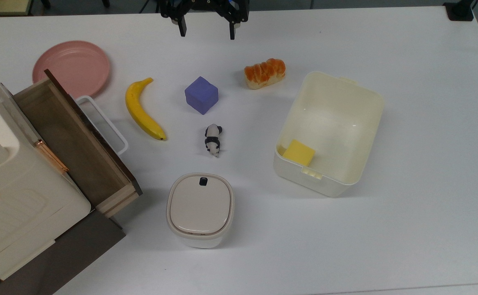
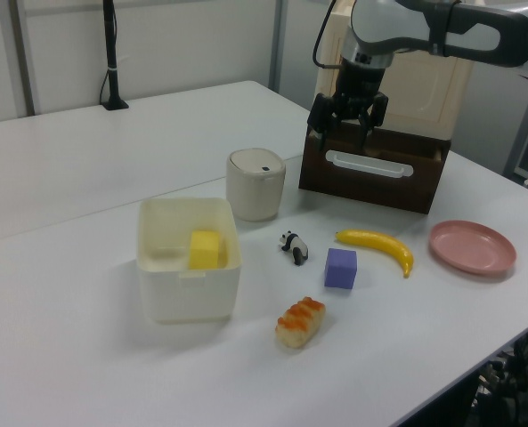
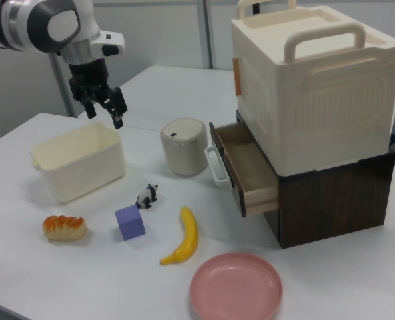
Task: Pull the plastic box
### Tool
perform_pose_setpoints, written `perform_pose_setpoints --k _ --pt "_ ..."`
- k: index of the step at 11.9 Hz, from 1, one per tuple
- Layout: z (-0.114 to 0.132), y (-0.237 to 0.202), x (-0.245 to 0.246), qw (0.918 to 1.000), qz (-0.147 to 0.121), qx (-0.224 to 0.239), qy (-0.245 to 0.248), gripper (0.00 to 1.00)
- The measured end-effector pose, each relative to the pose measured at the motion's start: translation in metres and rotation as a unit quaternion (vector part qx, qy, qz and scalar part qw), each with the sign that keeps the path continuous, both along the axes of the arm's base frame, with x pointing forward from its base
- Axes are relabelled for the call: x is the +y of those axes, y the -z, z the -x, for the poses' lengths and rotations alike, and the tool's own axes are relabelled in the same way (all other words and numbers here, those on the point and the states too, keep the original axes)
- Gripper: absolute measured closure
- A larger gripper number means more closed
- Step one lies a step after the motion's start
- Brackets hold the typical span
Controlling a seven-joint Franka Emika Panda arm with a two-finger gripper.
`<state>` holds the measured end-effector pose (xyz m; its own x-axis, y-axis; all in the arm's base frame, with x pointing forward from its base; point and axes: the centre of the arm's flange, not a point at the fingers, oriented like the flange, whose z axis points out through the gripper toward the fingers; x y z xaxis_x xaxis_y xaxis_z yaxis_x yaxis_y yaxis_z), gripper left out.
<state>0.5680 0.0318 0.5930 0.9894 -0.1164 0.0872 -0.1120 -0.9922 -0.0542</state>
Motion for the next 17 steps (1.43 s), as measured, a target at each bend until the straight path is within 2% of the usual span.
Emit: perform_pose_setpoints --k 5,8,17 --pt "0.0 -0.0009 -0.0004 0.9998 0.002 -0.002 -0.019 0.0" --pt "0.0002 -0.0008 -0.0003 0.9998 -0.012 0.0 -0.015 0.0" --pt "0.0024 0.0015 -0.0009 0.9996 -0.012 0.011 -0.024 0.0"
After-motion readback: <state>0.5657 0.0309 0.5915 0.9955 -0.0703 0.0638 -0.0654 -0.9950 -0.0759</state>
